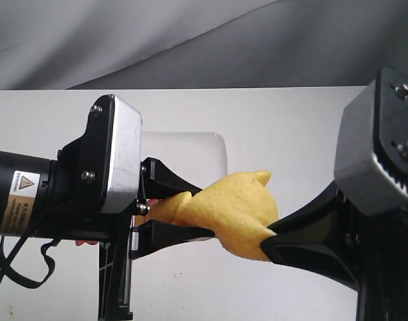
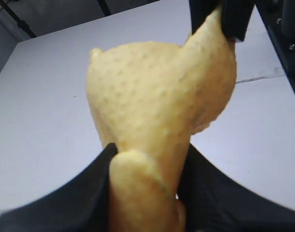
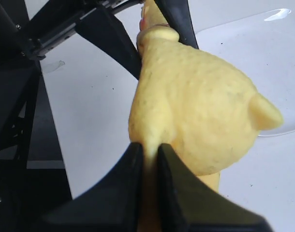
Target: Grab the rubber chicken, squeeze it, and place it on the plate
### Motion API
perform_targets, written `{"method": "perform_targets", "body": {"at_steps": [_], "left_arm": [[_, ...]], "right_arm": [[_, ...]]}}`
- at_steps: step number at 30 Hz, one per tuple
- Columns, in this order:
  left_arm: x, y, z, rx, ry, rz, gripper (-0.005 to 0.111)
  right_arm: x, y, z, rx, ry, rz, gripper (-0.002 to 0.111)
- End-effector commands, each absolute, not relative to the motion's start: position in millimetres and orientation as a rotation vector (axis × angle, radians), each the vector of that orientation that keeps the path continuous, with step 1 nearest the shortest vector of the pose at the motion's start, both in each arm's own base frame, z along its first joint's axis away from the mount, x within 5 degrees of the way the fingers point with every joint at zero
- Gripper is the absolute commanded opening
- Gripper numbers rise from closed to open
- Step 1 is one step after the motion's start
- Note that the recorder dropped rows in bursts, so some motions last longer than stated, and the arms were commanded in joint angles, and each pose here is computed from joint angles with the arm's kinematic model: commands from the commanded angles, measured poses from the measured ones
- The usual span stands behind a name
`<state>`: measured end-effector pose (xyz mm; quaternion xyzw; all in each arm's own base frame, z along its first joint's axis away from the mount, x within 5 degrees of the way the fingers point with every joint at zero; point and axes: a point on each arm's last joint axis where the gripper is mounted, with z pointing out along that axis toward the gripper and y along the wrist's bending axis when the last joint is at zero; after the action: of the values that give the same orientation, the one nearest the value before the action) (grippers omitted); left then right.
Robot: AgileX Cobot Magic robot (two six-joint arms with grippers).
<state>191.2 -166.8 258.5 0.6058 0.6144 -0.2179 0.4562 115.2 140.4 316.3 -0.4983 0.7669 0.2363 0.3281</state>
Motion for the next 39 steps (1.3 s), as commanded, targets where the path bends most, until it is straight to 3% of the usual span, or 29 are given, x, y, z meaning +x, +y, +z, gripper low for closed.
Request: {"method": "perform_targets", "body": {"at_steps": [1, 5, 9, 12, 17, 20, 23, 26, 36, 39], "left_arm": [[188.3, -168.6, 264.5, 1.485, 1.490, -0.566, 0.006], [186.0, -169.8, 264.5, 1.494, 1.485, -0.603, 0.036], [186.8, -170.3, 262.8, 1.431, 1.570, -0.663, 0.083], [186.8, -170.3, 262.8, 1.411, 1.593, -0.680, 0.094], [186.8, -170.3, 262.8, 1.411, 1.593, -0.680, 0.088], [186.8, -170.3, 262.8, 1.411, 1.593, -0.680, 0.073], [185.9, -170.7, 263.0, 1.416, 1.589, -0.692, 0.042], [182.9, -171.8, 263.6, 1.433, 1.574, -0.729, -0.001], [182.6, -171.9, 263.6, 1.439, 1.567, -0.729, 0.001], [180.7, -172.3, 263.4, 1.439, 1.572, -0.758, 0.015]], "right_arm": [[115.0, 140.6, 319.0, -1.285, 1.990, 0.628, 0.000], [115.0, 140.6, 319.0, -1.285, 1.990, 0.628, 0.000], [115.0, 140.6, 319.0, -1.285, 1.990, 0.628, 0.000], [115.0, 140.6, 319.0, -1.285, 1.990, 0.628, 0.000], [114.9, 140.8, 319.1, -1.281, 1.993, 0.633, 0.000], [114.8, 140.8, 319.1, -1.280, 1.993, 0.634, 0.000], [114.8, 140.8, 319.1, -1.280, 1.993, 0.634, 0.000], [114.8, 140.9, 319.1, -1.279, 1.993, 0.636, 0.000], [114.7, 140.9, 319.2, -1.279, 1.993, 0.637, 0.000], [114.7, 140.9, 319.2, -1.279, 1.993, 0.637, 0.000]]}}
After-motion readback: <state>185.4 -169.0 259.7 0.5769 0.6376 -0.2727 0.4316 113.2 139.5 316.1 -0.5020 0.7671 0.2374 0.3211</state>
